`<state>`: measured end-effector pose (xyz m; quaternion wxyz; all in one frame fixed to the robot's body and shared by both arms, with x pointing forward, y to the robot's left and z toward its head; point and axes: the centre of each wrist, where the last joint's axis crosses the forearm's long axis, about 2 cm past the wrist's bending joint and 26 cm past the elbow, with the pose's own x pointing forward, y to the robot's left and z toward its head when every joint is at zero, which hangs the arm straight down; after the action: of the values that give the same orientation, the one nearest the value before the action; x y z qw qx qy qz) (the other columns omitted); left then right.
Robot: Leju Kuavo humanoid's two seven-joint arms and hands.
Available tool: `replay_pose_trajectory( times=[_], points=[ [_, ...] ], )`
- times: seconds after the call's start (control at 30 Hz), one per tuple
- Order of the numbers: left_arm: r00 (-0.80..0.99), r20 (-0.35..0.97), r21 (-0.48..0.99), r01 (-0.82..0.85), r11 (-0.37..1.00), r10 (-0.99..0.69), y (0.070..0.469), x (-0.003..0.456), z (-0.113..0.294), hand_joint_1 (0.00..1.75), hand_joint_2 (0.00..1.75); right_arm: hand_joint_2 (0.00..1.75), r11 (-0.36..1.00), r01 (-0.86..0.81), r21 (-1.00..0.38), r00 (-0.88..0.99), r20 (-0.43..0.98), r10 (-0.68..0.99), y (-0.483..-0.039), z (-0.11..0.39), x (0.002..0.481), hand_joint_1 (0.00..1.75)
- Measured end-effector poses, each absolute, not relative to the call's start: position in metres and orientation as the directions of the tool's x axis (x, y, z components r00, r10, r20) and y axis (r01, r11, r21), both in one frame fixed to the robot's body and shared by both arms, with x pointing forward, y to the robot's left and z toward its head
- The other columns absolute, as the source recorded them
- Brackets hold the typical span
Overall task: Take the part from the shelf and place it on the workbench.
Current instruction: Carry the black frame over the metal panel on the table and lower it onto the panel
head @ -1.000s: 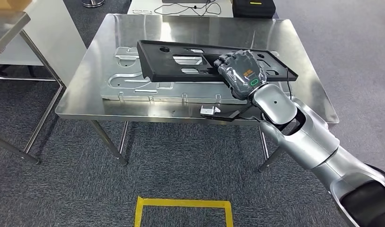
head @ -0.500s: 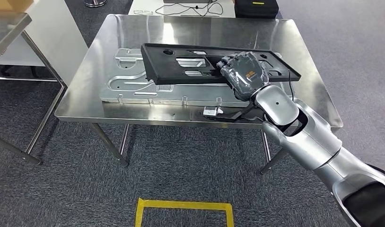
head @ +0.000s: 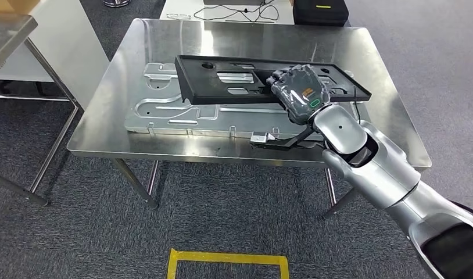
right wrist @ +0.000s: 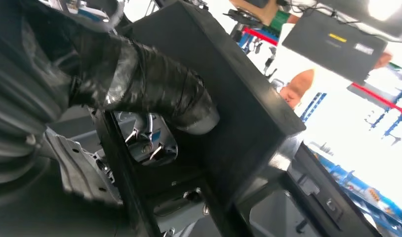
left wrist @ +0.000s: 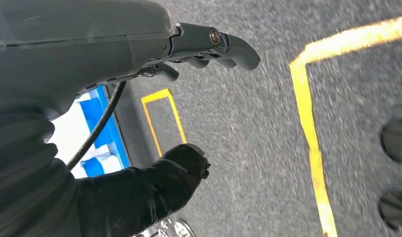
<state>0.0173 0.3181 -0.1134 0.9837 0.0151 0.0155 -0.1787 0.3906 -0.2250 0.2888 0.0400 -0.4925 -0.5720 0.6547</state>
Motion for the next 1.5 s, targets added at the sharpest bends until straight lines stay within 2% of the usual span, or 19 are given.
replay_pose_trajectory(
  times=[0.87, 1.5],
  points=[
    [0.933, -0.032, 0.021, 0.359, 0.933, -0.358, 0.317, 0.015, -0.114, 0.00, 1.75, 1.75, -0.395, 0.435, -0.809, -0.511, -0.583, 0.632, -0.239, 0.262, 0.391, 1.75],
    [0.923, -0.026, 0.026, 0.385, 0.922, -0.385, 0.320, 0.020, -0.113, 0.00, 1.75, 1.75, -0.385, 0.206, -0.900, -0.537, -0.433, 0.724, -0.257, 0.173, 0.398, 1.75]
  ],
)
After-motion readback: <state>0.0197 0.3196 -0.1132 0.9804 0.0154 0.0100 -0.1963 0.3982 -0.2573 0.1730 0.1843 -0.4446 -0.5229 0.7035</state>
